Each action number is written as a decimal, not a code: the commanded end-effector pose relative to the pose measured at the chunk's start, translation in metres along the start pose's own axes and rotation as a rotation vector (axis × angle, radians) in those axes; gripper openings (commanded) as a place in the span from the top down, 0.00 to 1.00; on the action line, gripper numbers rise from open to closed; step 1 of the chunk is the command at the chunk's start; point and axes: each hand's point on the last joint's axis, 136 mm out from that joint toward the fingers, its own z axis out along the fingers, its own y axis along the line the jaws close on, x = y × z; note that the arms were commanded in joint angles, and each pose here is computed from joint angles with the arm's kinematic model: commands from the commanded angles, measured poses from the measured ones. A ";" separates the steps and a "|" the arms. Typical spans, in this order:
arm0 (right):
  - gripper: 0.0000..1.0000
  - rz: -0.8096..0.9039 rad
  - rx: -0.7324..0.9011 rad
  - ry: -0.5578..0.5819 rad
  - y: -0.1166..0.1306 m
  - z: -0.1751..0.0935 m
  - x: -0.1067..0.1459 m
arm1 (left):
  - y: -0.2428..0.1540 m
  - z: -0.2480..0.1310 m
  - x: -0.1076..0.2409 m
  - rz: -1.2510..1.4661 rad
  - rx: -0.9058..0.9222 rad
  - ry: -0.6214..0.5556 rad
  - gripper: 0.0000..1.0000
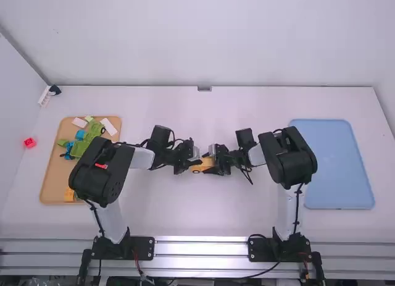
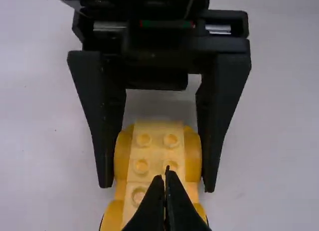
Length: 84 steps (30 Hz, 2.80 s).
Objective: Assemble lego blocks to make yellow taxi
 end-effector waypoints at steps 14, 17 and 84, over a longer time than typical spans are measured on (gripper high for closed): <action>0.42 0.013 0.027 0.007 -0.014 -0.002 0.000 | 0.054 -0.101 -0.081 0.029 -0.364 -0.083 0.01; 0.42 0.050 0.078 0.040 -0.030 -0.009 0.005 | 0.068 -0.157 -0.106 -0.059 -0.540 -0.127 0.01; 0.01 -0.162 0.160 0.062 -0.049 -0.007 -0.298 | -0.063 -0.497 0.125 -1.696 -2.113 -0.224 0.01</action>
